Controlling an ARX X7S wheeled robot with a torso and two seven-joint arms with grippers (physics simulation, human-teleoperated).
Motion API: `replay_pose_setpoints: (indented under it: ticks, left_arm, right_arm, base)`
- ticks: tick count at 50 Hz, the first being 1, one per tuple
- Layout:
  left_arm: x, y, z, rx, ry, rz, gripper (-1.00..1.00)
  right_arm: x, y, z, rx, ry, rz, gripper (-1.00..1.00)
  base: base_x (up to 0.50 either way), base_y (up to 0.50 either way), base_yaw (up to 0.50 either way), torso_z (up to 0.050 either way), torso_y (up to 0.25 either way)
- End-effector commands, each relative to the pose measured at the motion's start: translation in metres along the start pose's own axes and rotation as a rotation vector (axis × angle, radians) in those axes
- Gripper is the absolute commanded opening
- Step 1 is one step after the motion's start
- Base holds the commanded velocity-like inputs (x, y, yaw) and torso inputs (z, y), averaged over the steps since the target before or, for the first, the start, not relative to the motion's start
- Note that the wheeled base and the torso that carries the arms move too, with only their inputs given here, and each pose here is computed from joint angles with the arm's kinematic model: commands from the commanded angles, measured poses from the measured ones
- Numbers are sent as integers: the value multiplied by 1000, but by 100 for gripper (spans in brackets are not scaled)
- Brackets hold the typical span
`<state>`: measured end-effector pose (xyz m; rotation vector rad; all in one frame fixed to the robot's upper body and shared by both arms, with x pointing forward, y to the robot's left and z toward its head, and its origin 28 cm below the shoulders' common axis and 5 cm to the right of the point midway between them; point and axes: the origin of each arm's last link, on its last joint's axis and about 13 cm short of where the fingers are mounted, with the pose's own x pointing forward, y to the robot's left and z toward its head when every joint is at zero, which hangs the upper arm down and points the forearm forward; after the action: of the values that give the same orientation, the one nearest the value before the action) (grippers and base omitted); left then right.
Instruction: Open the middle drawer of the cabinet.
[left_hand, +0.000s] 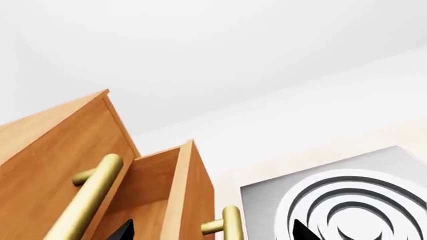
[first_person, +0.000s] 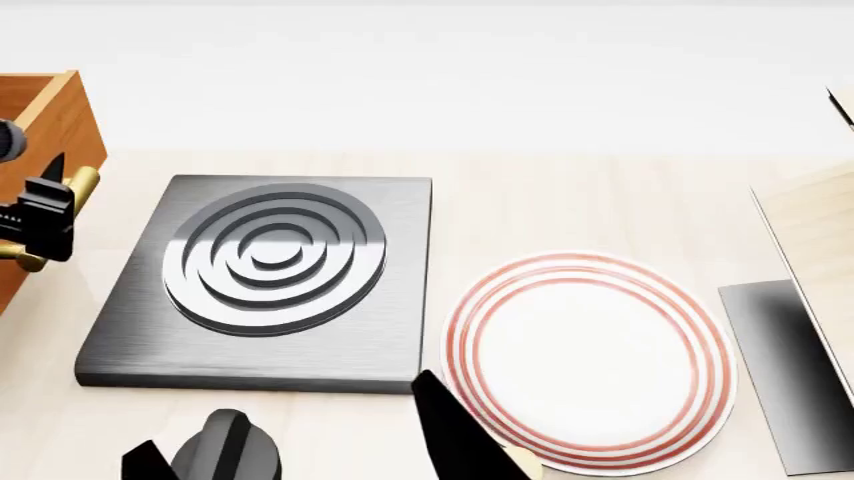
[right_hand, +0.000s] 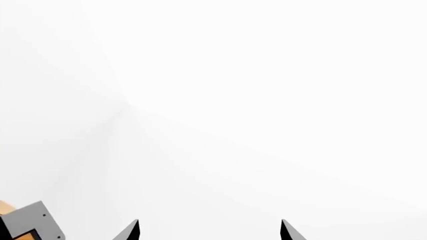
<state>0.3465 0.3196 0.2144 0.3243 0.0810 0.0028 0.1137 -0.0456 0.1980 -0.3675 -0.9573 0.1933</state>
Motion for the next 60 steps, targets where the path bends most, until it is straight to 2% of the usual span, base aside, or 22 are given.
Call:
replay_pose_setpoints:
  ticks: [1,35,60]
  left_arm:
    - [5,-2,4,-24,22,-38,100]
    - [15,-1,2,-1,98,-19,100]
    - [22,-1,-9,-20,123,-23,100]
  right_arm:
    - [1,-2,-1,-29,8,-6,100]
    - [1,-2,-1,-25,16,-1,100]
    - [1,-2,-1,-24,21,4,100]
  base:
    - [0,0,0,0,0]
    - [0,0,0,0,0]
    - [0,0,0,0,0]
